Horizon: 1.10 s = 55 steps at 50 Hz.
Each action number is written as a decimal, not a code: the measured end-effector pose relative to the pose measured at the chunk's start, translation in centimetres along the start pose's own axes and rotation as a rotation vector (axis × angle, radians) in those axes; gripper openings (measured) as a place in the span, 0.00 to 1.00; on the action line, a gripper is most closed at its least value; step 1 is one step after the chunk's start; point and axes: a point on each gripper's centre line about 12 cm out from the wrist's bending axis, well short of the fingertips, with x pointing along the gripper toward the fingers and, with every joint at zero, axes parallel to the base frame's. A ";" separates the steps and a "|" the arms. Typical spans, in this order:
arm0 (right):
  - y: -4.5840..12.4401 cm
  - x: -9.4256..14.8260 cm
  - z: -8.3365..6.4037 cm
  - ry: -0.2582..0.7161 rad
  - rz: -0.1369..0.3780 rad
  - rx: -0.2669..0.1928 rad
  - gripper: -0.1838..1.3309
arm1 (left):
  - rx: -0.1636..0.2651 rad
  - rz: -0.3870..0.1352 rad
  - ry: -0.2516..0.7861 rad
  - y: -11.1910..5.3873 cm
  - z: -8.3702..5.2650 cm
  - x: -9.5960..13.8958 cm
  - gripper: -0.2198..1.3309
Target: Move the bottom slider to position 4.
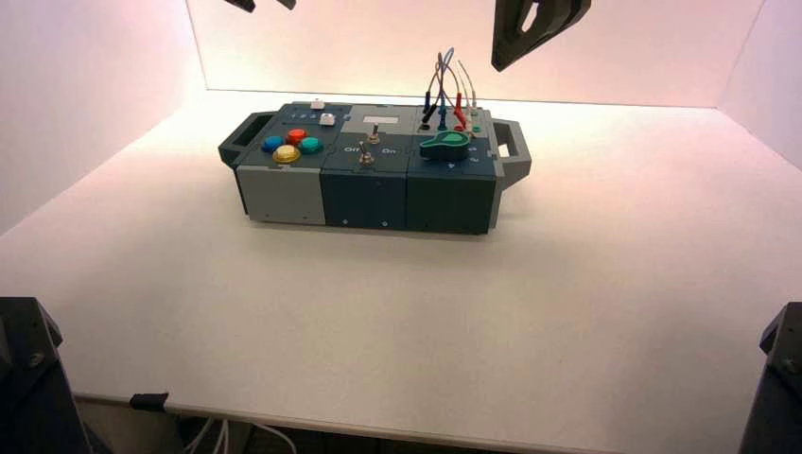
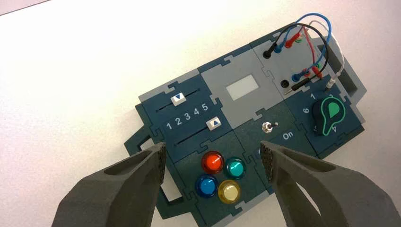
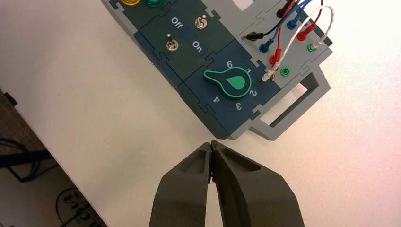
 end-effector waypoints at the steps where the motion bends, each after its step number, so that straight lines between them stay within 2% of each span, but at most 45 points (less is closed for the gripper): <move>1: 0.0 0.0 0.0 0.000 0.000 0.000 0.03 | -0.001 0.000 -0.002 0.0 0.0 -0.1 0.99; 34: 0.1 -0.4 -0.5 0.000 0.003 0.004 0.03 | -0.001 0.002 -0.004 0.0 0.1 -0.1 0.99; 47: 0.1 -0.6 -0.7 0.032 0.007 0.026 0.03 | -0.008 -0.005 0.021 0.2 -0.3 1.2 1.00; 51: 0.1 -0.7 -0.5 0.034 0.006 0.043 0.03 | -0.006 -0.015 0.033 -0.1 -0.4 1.6 0.95; 55: 0.0 -1.0 -0.2 0.021 0.005 0.074 0.03 | 0.002 -0.031 0.050 -0.5 -0.6 2.0 0.84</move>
